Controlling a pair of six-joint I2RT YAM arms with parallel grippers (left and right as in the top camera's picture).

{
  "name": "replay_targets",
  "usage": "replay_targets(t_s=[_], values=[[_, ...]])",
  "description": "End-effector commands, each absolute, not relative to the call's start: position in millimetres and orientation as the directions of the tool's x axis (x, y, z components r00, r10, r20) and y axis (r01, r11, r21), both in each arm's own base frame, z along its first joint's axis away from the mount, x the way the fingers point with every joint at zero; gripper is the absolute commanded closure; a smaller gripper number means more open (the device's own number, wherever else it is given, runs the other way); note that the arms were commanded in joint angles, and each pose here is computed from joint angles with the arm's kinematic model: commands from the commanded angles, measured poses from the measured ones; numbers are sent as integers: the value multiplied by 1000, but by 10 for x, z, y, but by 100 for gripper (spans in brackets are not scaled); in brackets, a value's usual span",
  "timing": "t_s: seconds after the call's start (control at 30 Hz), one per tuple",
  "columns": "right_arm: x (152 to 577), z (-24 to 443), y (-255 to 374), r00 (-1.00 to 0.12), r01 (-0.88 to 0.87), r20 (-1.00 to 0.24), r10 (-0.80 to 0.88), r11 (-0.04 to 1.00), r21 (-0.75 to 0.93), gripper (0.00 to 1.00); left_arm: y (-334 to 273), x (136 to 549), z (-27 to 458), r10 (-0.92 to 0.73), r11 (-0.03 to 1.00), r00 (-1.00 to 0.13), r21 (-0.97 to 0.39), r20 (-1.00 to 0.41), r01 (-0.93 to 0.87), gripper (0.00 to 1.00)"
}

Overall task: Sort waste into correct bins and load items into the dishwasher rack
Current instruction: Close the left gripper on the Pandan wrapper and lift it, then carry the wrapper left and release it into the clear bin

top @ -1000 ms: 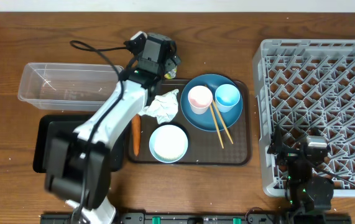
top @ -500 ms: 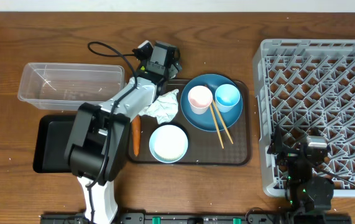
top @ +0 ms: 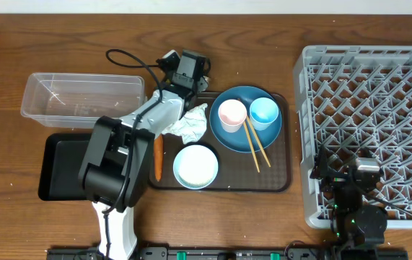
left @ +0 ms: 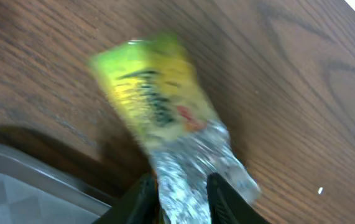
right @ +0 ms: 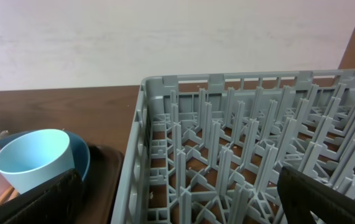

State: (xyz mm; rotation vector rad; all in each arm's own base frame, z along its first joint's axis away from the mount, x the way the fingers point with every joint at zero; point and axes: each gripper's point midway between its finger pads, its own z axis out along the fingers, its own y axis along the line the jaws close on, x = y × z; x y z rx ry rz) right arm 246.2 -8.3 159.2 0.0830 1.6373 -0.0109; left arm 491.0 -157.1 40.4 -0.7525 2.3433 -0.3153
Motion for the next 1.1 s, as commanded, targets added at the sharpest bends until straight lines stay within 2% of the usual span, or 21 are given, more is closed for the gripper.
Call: replay_targets(t_s=[0.0, 0.13, 0.2, 0.47, 0.77, 0.93, 1.07], values=[[2462, 1580, -85, -66, 62, -996, 54, 997, 50, 1, -1636, 4940, 433, -576, 817, -629, -399, -522, -416, 75], [2462, 1580, -85, -66, 62, -996, 54, 997, 50, 1, -1664, 4901, 410, -568, 823, -641, -389, -517, -415, 81], [2462, 1580, -85, -66, 62, -996, 54, 997, 50, 1, -1654, 4871, 385, -564, 825, -649, -377, -511, -421, 93], [2462, 1580, -85, -66, 62, -996, 54, 997, 50, 1, -1661, 4916, 560, -574, 818, -626, -406, -528, -407, 94], [2462, 1580, -85, -66, 62, -996, 54, 997, 50, 1, -1521, 4925, 1644, -558, 829, -516, -469, -649, -305, 94], [2462, 1580, -85, -66, 62, -996, 54, 997, 50, 1, -1057, 4643, 2138, -545, 825, -406, -384, -734, -414, 94], [2462, 1580, -85, -66, 62, -996, 54, 997, 50, 1, -672, 4283, 2252, -500, 816, -411, -256, -762, -519, 94]])
